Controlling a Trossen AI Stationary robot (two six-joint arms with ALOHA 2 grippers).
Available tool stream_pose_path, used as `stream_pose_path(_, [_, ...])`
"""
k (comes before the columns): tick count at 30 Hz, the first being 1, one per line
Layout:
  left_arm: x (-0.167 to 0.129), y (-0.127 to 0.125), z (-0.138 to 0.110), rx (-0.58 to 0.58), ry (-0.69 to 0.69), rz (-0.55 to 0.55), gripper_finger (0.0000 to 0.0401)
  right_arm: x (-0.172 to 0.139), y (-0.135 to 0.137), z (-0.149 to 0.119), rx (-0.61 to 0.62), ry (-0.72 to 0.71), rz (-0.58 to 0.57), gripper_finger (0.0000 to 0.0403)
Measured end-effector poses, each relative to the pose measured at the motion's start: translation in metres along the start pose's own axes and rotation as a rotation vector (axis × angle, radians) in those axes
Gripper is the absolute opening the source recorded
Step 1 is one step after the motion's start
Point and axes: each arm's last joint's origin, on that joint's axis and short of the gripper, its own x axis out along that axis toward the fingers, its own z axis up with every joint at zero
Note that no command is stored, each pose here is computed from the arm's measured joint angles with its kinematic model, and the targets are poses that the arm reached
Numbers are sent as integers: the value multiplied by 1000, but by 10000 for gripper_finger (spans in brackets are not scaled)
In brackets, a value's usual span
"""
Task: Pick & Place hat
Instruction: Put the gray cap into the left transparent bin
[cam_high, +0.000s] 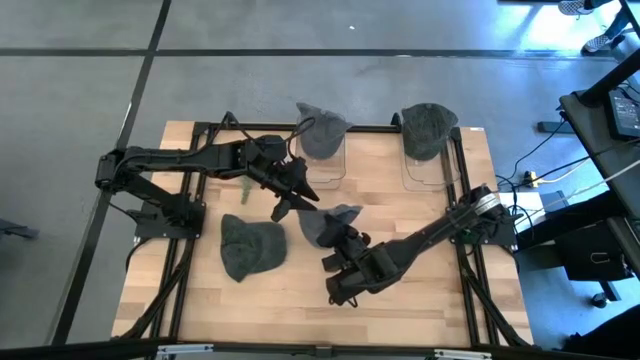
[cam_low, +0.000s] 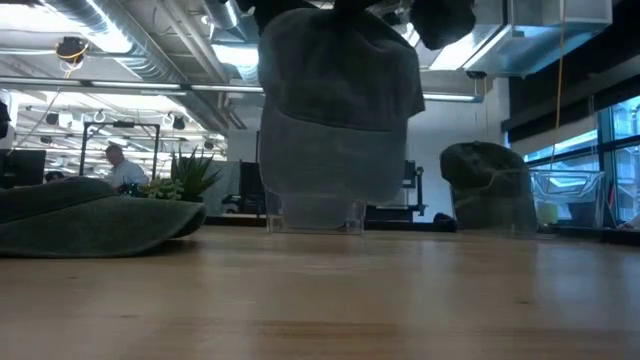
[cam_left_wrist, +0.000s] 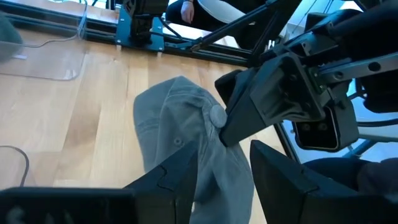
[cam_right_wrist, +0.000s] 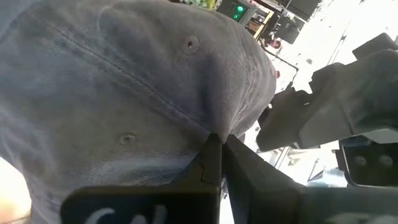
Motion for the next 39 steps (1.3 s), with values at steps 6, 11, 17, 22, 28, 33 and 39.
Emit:
stream_pose_path(6, [0,0,0,0,0,0,141,7,-6,1,-1,3,-11,6])
stream_pose_path(11, [0,0,0,-1,3,0,141,13,-8,0,-6,27,-13,6])
stream_pose_path(17, [0,0,-2,22,20,3,141,21,-17,-5,44,45,-13,7])
stream_pose_path(22, [0,0,-2,25,20,3,141,21,-24,-7,66,45,-17,7])
stream_pose_path(28, [0,0,-3,48,24,3,141,18,-24,-6,48,39,-21,7])
stream_pose_path(33, [0,2,-5,35,49,9,141,16,-25,-6,52,72,-47,7])
stream_pose_path(39, [0,2,-8,19,72,10,141,11,-24,-3,49,29,-36,7])
